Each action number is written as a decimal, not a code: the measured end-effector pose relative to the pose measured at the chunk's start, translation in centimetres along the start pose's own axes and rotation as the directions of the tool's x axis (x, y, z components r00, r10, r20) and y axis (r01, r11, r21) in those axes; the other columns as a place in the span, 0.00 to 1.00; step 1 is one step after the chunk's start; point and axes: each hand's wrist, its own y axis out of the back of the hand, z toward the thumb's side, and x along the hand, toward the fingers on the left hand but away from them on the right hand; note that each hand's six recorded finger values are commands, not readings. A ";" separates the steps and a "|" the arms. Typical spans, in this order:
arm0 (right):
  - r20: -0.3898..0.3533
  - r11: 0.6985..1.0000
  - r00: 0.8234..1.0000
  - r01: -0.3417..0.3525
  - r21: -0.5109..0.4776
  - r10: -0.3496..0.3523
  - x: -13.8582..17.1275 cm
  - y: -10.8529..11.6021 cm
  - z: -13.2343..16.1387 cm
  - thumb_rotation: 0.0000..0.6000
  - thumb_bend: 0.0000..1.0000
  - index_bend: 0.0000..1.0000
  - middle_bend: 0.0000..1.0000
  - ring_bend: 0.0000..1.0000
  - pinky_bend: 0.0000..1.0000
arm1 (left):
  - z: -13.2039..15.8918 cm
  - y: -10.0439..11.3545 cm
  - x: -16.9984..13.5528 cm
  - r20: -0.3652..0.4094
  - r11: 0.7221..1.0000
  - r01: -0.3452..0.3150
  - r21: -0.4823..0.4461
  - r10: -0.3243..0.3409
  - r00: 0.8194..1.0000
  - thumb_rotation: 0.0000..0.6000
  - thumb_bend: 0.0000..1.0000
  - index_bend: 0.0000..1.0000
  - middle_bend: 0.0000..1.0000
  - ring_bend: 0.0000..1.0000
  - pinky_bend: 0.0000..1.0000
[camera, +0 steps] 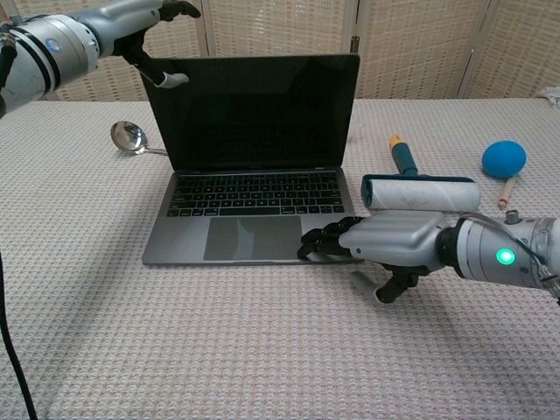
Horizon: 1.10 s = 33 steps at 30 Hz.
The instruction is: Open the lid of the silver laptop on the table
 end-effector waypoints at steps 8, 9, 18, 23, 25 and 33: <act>0.001 1.000 1.000 -0.002 0.002 0.002 -0.2 0.0 0.1 1.00 0.79 0.00 0.02 0.02 0.00 | -2.8 1.2 2.1 -0.116 1.000 0.009 -0.007 -0.010 0.993 1.00 0.37 0.00 0.02 0.00 0.00; 0.001 1.000 1.000 -0.002 0.004 0.002 -0.2 -0.1 0.1 1.00 0.79 0.00 0.02 0.02 0.00 | -2.9 1.3 2.3 -0.120 1.000 0.008 0.001 -0.007 0.993 1.00 0.37 0.00 0.02 0.00 0.00; 0.008 1.000 1.000 0.010 0.006 -0.010 0.0 0.0 0.0 1.00 0.79 0.00 0.02 0.03 0.00 | -2.7 2.2 2.5 -0.121 1.000 0.001 0.002 0.000 0.993 1.00 0.37 0.00 0.02 0.00 0.00; 0.011 0.998 0.998 0.061 -0.012 -0.061 0.5 0.7 -0.1 1.00 0.79 0.00 0.02 0.04 0.00 | -2.6 2.7 1.3 -0.087 0.998 -0.011 -0.055 0.006 0.996 1.00 0.37 0.00 0.02 0.00 0.00; 0.013 0.995 0.996 0.093 -0.021 -0.092 0.8 1.2 -0.1 1.00 0.79 0.00 0.03 0.04 0.00 | -2.9 2.9 0.4 -0.075 0.997 -0.024 -0.073 0.018 0.997 1.00 0.37 0.00 0.02 0.00 0.00; 0.093 0.967 0.965 0.252 -0.045 -0.247 4.8 4.1 -2.9 1.00 0.79 0.00 0.04 0.06 0.00 | -6.3 2.4 -4.8 -0.101 0.994 -0.081 -0.069 0.074 0.992 1.00 0.37 0.00 0.03 0.00 0.00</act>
